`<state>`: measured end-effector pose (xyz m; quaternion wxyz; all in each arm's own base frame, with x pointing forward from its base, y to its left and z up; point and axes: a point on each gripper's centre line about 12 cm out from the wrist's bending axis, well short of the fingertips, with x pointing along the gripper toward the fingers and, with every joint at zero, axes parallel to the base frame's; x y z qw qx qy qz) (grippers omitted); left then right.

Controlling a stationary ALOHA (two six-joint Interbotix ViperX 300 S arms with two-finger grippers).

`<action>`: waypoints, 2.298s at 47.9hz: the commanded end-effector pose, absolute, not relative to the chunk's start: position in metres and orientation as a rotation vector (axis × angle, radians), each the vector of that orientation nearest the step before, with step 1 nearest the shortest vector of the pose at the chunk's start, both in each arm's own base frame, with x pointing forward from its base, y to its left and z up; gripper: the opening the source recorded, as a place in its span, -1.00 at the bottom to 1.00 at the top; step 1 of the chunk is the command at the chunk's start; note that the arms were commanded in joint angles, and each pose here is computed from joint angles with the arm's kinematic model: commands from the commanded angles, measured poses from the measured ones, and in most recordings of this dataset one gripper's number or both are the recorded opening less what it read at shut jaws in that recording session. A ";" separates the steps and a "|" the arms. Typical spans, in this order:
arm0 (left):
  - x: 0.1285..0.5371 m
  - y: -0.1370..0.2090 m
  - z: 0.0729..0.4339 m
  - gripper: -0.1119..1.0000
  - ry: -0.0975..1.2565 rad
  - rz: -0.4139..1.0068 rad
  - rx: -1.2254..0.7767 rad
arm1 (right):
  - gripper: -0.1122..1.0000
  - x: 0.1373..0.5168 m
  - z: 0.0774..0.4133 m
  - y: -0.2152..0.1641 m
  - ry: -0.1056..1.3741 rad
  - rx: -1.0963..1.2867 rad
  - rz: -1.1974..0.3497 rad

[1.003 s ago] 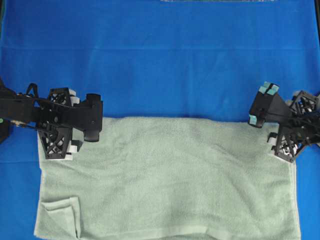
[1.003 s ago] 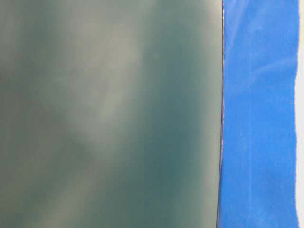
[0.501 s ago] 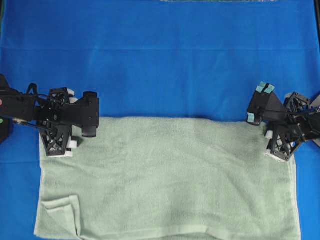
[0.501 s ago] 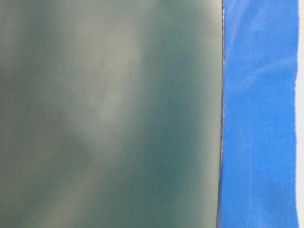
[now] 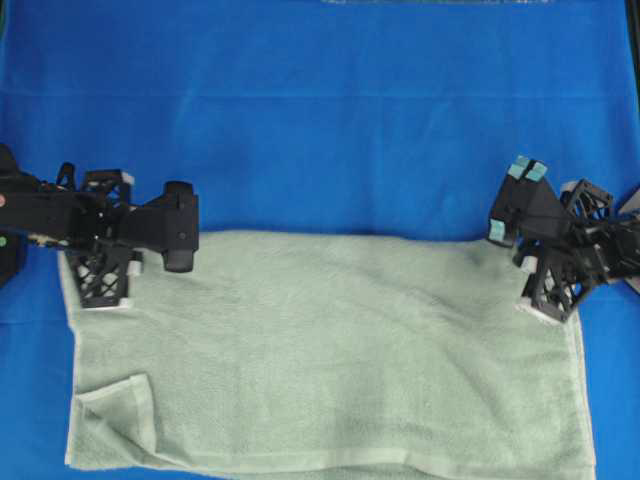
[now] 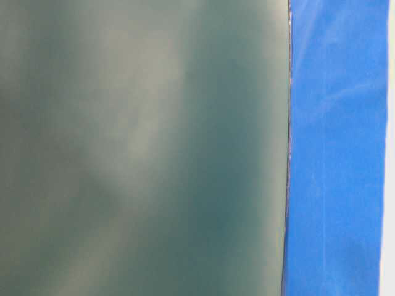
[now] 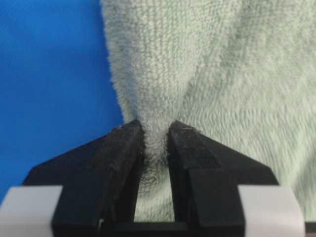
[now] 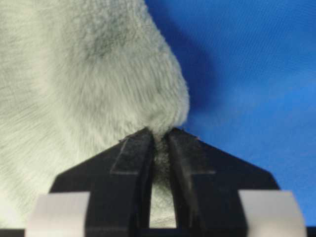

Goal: Fold a bath towel.

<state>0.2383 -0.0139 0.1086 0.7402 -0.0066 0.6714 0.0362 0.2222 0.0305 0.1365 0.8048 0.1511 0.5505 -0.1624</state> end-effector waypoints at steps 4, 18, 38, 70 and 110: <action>0.251 -0.027 0.173 -0.55 1.412 0.052 0.015 | -0.59 0.232 0.200 0.043 1.087 0.316 -0.315; 0.251 -0.060 0.283 -0.55 1.260 0.001 -0.010 | -0.59 0.227 0.288 0.059 0.961 0.271 -0.253; 0.256 -0.125 0.327 -0.56 1.134 -0.020 -0.238 | -0.59 0.245 0.320 0.010 0.801 0.033 -0.509; 0.333 -0.205 0.353 -0.56 0.892 -0.142 -0.245 | -0.59 0.271 0.342 -0.151 0.601 -0.054 -0.826; 0.395 -0.240 0.348 -0.56 1.012 -0.041 -0.125 | -0.59 0.194 0.322 -0.064 0.837 -0.076 -0.882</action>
